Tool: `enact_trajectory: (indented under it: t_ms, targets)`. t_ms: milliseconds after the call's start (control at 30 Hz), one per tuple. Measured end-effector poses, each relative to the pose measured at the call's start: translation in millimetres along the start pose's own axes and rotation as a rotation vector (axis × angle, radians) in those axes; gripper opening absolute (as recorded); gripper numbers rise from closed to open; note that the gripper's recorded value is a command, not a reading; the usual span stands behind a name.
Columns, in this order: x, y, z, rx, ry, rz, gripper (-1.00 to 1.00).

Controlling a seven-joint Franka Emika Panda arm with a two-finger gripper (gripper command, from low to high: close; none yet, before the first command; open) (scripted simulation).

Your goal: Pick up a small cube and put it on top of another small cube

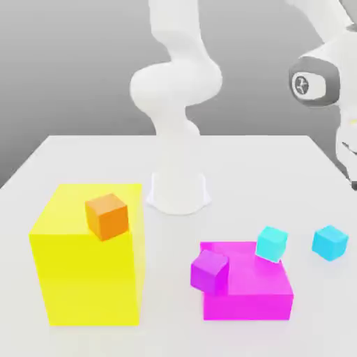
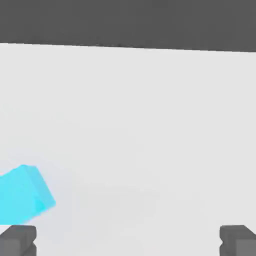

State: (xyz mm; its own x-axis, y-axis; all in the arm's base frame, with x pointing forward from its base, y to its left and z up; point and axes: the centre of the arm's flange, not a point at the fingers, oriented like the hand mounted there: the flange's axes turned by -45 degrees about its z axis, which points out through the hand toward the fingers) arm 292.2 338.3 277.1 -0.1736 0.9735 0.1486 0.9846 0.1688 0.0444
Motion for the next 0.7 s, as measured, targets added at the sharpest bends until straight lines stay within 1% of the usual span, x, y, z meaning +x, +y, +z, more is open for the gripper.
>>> enact_trajectory:
  t_ms: [267, 500, 533, 700]
  targets:
    - [12, -68, 77, 0.066, -0.129, -0.351, 0.0]
    - [4, -74, 134, 0.068, -0.139, -0.378, 0.0]
    - [2, -75, 141, 0.07, -0.139, -0.377, -1.0]
    - [2, -75, 141, 0.072, -0.141, -0.377, -1.0]
